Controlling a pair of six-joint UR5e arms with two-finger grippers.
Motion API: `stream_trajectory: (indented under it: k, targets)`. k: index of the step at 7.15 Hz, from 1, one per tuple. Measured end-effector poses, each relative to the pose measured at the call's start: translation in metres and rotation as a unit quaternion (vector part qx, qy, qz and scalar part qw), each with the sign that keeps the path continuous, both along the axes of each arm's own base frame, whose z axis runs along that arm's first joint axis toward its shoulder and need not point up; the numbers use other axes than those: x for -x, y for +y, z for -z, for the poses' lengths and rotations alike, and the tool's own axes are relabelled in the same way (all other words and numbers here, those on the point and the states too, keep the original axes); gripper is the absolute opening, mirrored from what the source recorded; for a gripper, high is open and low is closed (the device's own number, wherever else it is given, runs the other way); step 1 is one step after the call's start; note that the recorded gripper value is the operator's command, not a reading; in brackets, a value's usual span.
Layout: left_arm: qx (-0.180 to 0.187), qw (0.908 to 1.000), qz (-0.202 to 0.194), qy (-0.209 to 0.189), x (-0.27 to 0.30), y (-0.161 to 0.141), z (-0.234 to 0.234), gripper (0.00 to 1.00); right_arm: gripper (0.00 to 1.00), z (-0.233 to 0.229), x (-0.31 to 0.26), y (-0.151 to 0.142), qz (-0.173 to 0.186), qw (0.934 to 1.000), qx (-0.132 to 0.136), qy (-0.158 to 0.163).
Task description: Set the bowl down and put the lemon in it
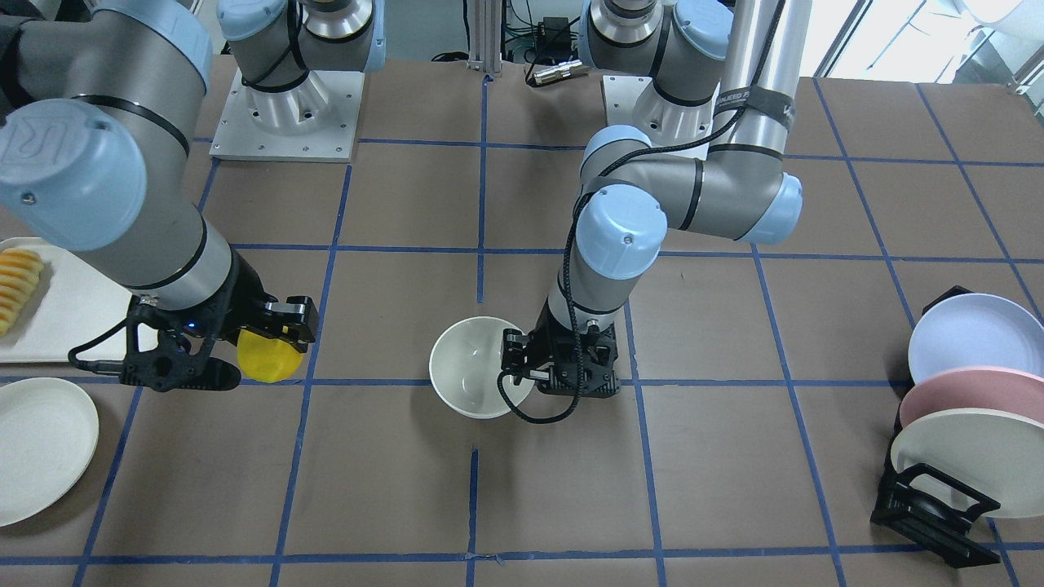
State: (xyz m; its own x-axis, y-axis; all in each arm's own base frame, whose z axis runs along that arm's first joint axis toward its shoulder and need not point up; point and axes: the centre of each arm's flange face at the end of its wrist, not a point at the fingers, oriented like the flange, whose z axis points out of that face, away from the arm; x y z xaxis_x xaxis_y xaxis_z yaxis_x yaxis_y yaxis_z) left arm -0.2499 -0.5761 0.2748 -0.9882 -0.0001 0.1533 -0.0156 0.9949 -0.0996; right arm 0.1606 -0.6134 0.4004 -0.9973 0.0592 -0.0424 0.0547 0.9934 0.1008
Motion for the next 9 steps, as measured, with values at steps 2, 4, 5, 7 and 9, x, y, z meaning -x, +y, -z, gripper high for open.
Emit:
stream_trajectory:
  k: [2, 4, 5, 7, 9]
  targets:
    - [-0.014, 0.9995, 0.015, -0.023, -0.048, -0.003, -0.09, 1.0, 0.0, 0.009, -0.038, 0.003, -0.005, 0.9999, 0.004, -0.01]
    - [-0.022, 0.9978, 0.039, -0.048, -0.094, 0.021, -0.164, 1.0, 0.0, 0.033, -0.092, 0.003, 0.002, 0.9997, 0.012, -0.02]
    - [-0.025, 0.9973, 0.04, -0.056, -0.108, 0.035, -0.187, 1.0, 0.0, 0.049, -0.117, 0.005, 0.007, 0.9997, 0.012, -0.02]
    - [-0.03, 0.9966, 0.036, -0.067, -0.124, 0.05, -0.208, 1.0, 0.0, 0.085, -0.152, 0.01, 0.021, 0.9992, 0.025, -0.023]
    - [-0.04, 0.9951, 0.036, -0.083, -0.128, 0.06, -0.217, 1.0, 0.0, 0.119, -0.174, 0.022, 0.019, 0.9986, 0.039, -0.031]
